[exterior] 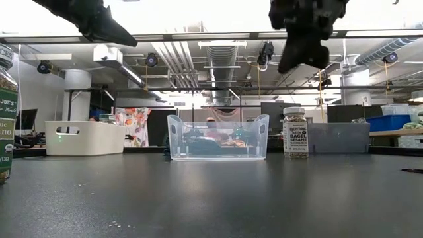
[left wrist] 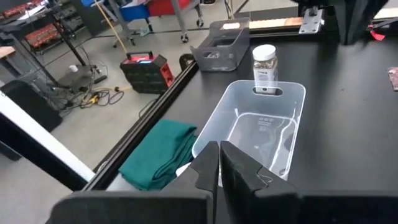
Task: Sort spices by type
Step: Put the top white spice into the transparent bin
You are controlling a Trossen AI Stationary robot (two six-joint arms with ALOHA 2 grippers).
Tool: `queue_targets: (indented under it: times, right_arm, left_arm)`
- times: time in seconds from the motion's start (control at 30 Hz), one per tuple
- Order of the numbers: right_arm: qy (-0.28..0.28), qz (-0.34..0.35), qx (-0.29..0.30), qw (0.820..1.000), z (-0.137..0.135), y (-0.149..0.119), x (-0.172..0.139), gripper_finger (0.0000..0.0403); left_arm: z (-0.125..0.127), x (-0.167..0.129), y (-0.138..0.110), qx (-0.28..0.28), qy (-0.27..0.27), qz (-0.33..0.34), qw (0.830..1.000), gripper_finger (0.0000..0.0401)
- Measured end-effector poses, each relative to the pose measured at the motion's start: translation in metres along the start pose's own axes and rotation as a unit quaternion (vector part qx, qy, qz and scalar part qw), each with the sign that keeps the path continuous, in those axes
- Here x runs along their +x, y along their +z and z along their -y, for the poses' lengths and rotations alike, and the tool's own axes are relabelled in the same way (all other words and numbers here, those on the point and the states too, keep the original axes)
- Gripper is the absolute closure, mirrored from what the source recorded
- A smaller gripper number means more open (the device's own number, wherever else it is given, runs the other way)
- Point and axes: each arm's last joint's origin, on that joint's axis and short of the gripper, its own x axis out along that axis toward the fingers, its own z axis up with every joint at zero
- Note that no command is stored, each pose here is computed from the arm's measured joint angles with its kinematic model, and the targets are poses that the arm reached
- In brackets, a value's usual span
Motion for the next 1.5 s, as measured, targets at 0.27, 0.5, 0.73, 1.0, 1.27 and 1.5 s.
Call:
queue_targets:
  times: [0.27, 0.5, 0.73, 1.0, 1.27, 1.5]
  right_arm:
    - [-0.108, -0.148, 0.028, 0.983, -0.014, -0.004, 0.014, 0.039]
    - [-0.138, -0.161, 0.069, 0.975, -0.002, 0.001, 0.007, 0.039]
    - [-0.146, -0.108, 0.127, 0.975, 0.03, 0.021, -0.023, 0.039]
    - [-0.182, -0.069, 0.198, 0.961, 0.069, 0.041, -0.032, 0.0386]
    - [-0.211, -0.087, 0.219, 0.949, 0.102, 0.053, -0.02, 0.0274]
    - [-0.215, -0.086, 0.23, 0.945, 0.108, 0.056, -0.014, 0.0141]
  left_arm:
    - [0.004, 0.003, 0.005, -0.004, -0.003, 0.029, 1.0, 0.0401]
    - [0.005, 0.005, 0.003, 0.013, -0.002, 0.036, 0.999, 0.0401]
    - [0.003, 0.004, 0.01, 0.04, 0.037, 0.054, 0.997, 0.0401]
    - [0.003, 0.005, 0.007, 0.089, 0.054, 0.049, 0.993, 0.0401]
    - [0.002, 0.006, 0.009, 0.103, 0.059, 0.052, 0.992, 0.0401]
    - [-0.001, 0.008, 0.012, 0.102, 0.07, 0.06, 0.991, 0.0401]
